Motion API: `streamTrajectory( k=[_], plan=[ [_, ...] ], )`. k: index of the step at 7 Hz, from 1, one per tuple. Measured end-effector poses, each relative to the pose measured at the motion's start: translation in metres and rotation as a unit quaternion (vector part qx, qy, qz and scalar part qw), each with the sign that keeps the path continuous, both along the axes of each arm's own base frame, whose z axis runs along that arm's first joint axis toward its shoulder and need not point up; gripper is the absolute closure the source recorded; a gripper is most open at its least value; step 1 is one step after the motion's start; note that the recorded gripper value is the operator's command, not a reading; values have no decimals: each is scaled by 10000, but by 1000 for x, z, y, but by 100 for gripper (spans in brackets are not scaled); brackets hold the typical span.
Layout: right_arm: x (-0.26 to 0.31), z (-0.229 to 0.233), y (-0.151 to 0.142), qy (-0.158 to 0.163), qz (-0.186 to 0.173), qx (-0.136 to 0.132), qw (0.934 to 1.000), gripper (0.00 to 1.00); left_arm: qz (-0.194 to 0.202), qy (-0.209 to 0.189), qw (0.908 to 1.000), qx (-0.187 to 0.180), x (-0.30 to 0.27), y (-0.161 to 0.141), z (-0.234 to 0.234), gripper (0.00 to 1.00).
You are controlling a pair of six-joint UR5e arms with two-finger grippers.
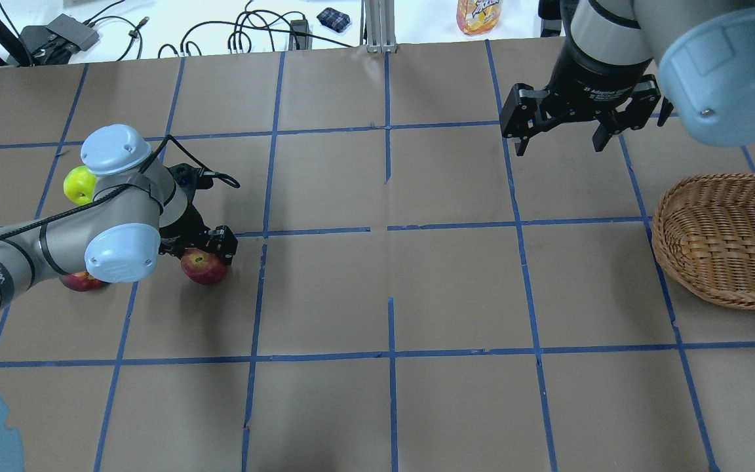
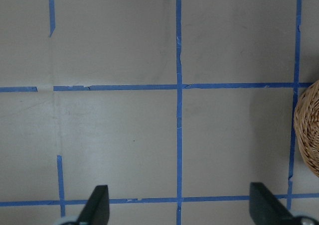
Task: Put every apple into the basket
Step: 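Carry the red apple with the left gripper to the table center and release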
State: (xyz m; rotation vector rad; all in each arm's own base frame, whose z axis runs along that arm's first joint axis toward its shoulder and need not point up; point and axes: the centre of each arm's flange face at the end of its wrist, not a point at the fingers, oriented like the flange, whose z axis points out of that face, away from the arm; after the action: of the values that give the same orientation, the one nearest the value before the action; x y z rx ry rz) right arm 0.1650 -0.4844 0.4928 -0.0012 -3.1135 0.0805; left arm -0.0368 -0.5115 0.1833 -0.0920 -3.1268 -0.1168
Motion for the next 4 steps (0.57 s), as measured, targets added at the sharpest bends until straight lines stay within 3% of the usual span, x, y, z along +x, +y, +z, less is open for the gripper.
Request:
streamTrajectory(
  k=[2,4],
  plan=[
    [0,1,0,0,0,-6,10000,0,84,129,9997,-174,-12,-21,32,100],
    [0,1,0,0,3,-8,10000,0,256,701,9967,-306,-86,-50,61,100]
  ],
)
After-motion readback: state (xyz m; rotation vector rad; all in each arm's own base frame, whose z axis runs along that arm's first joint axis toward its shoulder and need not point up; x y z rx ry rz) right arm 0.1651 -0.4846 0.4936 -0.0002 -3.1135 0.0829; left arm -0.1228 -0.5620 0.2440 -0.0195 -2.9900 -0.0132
